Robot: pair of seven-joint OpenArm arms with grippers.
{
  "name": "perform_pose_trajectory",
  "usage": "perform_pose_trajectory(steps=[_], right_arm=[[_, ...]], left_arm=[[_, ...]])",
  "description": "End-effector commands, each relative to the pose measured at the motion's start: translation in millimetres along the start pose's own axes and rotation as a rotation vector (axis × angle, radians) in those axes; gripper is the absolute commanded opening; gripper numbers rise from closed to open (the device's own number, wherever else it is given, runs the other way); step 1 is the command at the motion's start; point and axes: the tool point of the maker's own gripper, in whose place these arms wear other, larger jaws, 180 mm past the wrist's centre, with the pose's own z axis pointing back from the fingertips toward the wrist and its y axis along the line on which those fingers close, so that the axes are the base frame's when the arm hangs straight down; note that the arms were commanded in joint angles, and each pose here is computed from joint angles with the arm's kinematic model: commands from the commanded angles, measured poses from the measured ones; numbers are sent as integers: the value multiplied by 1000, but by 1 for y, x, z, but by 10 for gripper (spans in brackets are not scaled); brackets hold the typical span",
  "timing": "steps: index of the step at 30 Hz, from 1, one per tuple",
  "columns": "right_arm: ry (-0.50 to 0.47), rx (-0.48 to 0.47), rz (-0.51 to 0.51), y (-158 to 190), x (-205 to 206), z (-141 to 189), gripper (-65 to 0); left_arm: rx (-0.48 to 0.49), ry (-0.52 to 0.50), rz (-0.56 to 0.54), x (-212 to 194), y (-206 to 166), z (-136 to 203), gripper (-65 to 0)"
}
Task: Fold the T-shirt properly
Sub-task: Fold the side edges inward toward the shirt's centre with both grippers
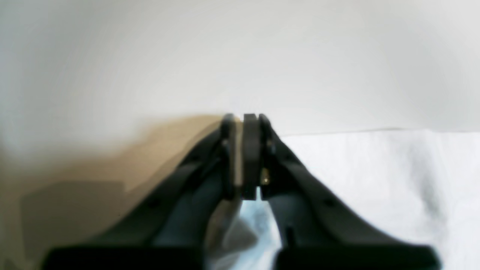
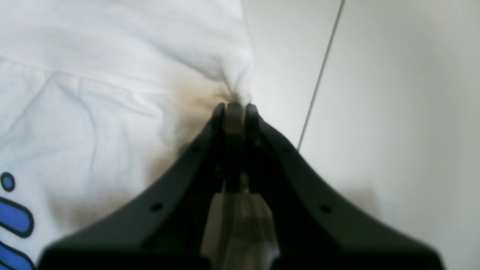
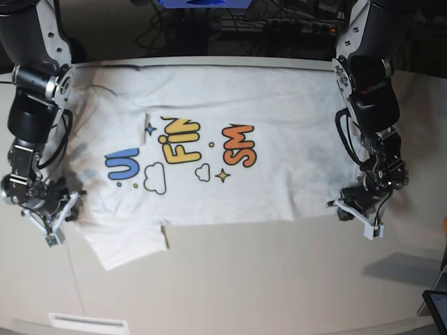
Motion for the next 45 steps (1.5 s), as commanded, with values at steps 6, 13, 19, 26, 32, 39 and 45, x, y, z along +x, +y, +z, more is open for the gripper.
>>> perform_pose_trajectory(steps=[6,13,19,26,32,39,45], right_arm=[[4,-20,19,-9,7,4,-647],[-64,-20,9,-10,18,5,-647],[-159,-50,33,-13,47,15,-647],[-214,-103,6,-30,57,31,-647],[-196,-133,32,-35,51,39,-647],[-176,-199,90,-42,51,59,-647],[-122,-233,110,-47,43,68,-647]], left_arm=[[3,85,-29,-13,-1,1,-650],[38,26,-105,26,0,20,-650],[75,-22,-179,56,-2,44,-650],[102,-56,-225,67,-4,60,-650],[110,-39,-236,54,-1,63,-650],[101,-68,-309,58,-8,76,-650],[130,-39,-346,59,-8,90,-650]])
